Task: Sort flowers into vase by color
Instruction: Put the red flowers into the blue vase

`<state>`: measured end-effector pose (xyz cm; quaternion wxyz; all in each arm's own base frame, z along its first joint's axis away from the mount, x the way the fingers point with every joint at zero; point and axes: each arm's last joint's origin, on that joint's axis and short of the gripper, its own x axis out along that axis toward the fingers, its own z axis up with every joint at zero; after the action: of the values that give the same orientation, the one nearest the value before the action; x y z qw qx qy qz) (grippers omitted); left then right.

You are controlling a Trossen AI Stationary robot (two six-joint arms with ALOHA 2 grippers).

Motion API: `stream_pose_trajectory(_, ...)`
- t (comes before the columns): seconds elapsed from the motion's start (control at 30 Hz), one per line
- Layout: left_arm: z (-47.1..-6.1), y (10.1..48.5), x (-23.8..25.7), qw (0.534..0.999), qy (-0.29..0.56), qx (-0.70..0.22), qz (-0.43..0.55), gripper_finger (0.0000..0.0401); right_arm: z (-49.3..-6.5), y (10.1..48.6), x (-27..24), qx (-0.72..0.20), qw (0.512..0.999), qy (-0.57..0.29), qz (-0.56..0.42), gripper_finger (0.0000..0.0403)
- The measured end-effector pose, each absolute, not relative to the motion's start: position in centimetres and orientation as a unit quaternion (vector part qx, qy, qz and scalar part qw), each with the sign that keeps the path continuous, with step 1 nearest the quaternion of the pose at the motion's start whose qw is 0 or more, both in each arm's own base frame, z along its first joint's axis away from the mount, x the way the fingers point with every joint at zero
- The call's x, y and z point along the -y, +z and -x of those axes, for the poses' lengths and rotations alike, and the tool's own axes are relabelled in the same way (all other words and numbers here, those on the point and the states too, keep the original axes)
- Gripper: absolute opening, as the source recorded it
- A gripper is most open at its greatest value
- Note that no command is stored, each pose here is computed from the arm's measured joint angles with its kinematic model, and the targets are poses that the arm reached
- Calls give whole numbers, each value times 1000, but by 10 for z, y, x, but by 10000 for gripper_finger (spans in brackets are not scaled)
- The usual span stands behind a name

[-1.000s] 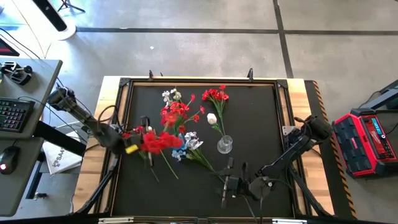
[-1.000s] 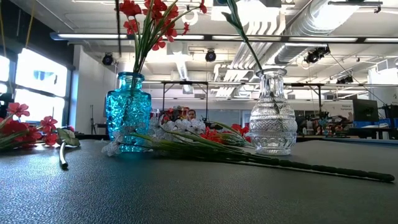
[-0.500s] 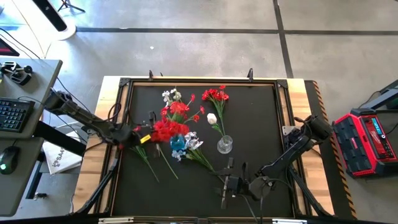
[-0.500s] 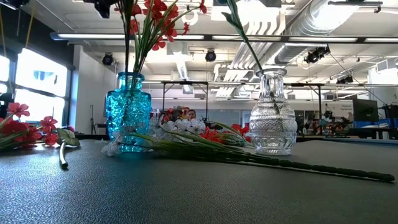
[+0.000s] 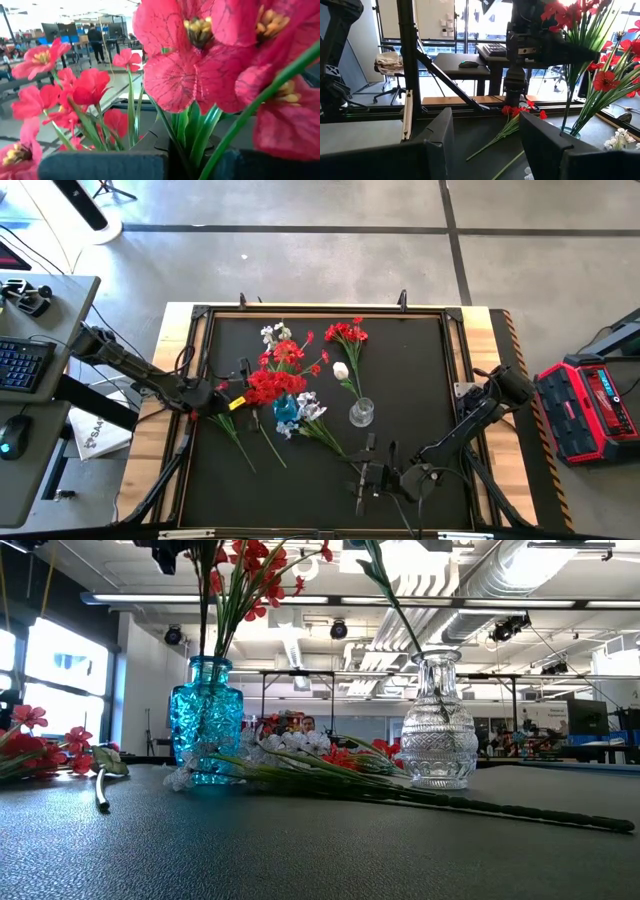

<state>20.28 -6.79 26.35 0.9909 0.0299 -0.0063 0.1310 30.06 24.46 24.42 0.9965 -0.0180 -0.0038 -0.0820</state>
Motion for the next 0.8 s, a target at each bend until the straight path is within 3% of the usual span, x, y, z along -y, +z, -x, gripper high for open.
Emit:
stream_pose_trajectory(0.4,-207,251,51,983,176,-40,35,36,-301,242,-245,-1,997,-82,14,156)
stream_pose_trajectory(0.8,-207,243,48,982,169,-71,52,120,-301,241,-245,-6,997,-81,16,156)
